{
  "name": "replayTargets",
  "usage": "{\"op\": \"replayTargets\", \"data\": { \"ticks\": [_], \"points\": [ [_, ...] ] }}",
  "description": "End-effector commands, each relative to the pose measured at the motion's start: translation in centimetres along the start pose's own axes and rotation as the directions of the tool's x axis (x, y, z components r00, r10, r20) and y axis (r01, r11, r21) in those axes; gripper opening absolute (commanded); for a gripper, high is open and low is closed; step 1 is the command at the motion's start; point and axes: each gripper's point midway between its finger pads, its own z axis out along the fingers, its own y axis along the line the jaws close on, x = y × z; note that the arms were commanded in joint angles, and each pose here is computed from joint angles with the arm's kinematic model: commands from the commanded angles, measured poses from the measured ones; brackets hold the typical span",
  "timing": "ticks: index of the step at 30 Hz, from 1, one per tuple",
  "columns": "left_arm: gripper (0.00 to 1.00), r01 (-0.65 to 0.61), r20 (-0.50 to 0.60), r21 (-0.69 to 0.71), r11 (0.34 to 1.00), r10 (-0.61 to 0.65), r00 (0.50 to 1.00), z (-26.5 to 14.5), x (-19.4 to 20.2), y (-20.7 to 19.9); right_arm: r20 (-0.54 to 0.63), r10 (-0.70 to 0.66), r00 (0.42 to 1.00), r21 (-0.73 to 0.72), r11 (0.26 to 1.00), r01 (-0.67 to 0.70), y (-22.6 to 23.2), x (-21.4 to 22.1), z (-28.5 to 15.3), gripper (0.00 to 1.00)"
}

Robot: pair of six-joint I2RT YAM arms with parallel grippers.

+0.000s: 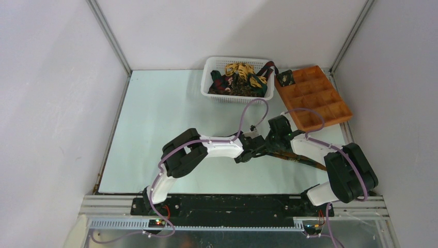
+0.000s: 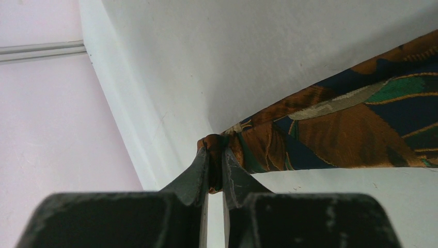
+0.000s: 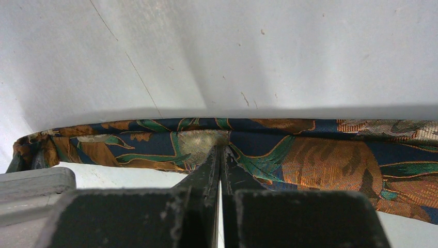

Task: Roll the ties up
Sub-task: Roll the tie at the center of the board.

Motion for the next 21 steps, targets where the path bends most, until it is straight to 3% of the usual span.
{"op": "replayTargets", "data": {
  "ticks": [1,9,21],
  "points": [
    [0.0,0.067,0.027,0.056,0.996,-0.069,0.997,-0.6,-1.4,-0.8,0.014,0.018,1.0,-0.003,1.0,-0.018,0.2,-0.4,0.2,0.0],
    [0.0,0.091,0.032,0.111,0.99,-0.095,0.995,-0.7,-1.8,-1.8,0.012,0.017,1.0,-0.006,1.0,-0.017,0.2,-0.4,0.2,0.0],
    [0.11,0.128,0.026,0.184,0.975,-0.135,0.991,-0.8,-2.2,-3.1,0.013,0.016,1.0,-0.017,1.0,-0.016,0.4,-0.4,0.1,0.0]
  ]
}}
